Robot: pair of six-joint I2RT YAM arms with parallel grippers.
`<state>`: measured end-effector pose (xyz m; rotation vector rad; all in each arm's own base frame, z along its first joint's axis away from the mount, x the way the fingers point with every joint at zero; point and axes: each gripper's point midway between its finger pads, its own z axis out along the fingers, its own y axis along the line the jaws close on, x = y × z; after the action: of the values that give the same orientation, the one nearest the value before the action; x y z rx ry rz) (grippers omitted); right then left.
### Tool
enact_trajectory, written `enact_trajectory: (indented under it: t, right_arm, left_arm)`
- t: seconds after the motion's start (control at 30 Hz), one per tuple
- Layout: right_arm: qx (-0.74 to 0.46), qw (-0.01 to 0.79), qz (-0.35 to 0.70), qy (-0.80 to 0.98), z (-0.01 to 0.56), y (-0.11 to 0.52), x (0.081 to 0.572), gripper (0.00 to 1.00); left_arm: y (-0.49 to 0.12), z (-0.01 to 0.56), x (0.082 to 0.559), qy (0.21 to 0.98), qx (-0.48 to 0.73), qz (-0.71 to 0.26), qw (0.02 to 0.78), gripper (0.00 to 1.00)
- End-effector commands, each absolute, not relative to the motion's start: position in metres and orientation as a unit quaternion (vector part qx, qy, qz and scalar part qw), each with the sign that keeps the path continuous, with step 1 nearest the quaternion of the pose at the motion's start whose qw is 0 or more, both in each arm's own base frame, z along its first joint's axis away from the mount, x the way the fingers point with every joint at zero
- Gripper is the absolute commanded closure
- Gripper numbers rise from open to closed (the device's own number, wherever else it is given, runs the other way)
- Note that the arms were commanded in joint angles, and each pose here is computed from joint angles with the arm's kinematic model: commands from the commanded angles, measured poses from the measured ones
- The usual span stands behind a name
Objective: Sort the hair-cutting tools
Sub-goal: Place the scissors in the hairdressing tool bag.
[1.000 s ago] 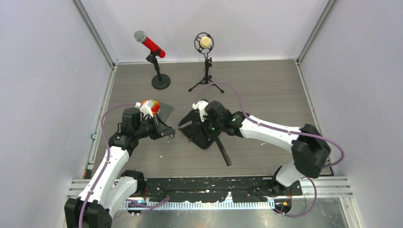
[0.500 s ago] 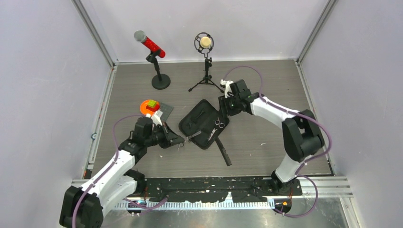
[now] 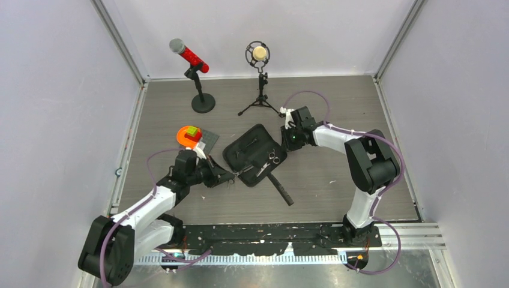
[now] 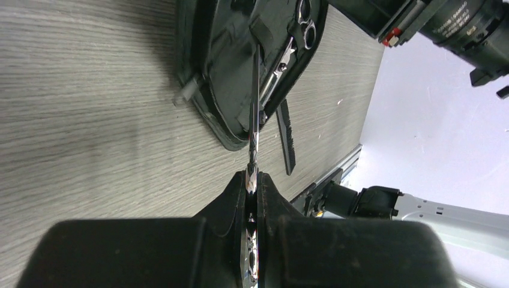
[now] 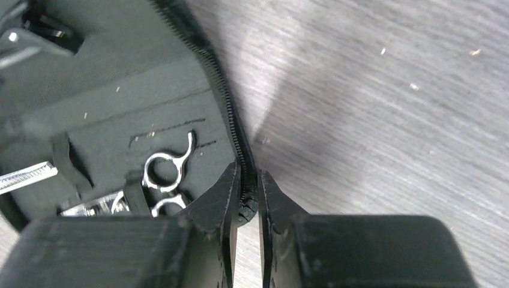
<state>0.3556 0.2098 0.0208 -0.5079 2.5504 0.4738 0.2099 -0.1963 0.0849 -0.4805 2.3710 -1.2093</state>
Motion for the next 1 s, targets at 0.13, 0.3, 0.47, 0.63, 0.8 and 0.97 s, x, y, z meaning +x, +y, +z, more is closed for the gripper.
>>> enact_trajectory:
  t: [0.13, 0.3, 0.47, 0.63, 0.8, 0.97]
  right_arm:
    - [-0.159, 0.26, 0.207, 0.93, 0.031, 0.209, 0.322, 0.94]
    - [-0.153, 0.26, 0.21, 0.93, 0.027, 0.206, 0.31, 0.95]
    - [-0.16, 0.261, 0.21, 0.928, 0.023, 0.206, 0.309, 0.95]
    - [-0.171, 0.268, 0.214, 0.924, 0.025, 0.208, 0.31, 0.95]
    - [-0.179, 0.275, 0.216, 0.919, 0.027, 0.208, 0.309, 0.95]
    - [-0.186, 0.281, 0.219, 0.916, 0.03, 0.209, 0.31, 0.95]
  left_arm:
    - [-0.199, 0.093, 0.225, 0.843, -0.169, -0.445, 0.249, 1.0]
    - [-0.186, 0.092, 0.23, 0.846, -0.171, -0.43, 0.267, 1.0]
    - [-0.163, 0.101, 0.244, 0.843, -0.162, -0.42, 0.294, 1.0]
    - [-0.172, 0.117, 0.247, 0.843, -0.116, -0.451, 0.27, 1.0]
    - [-0.176, 0.116, 0.237, 0.848, -0.095, -0.461, 0.242, 1.0]
    - [-0.173, 0.101, 0.23, 0.863, -0.096, -0.444, 0.221, 1.0]
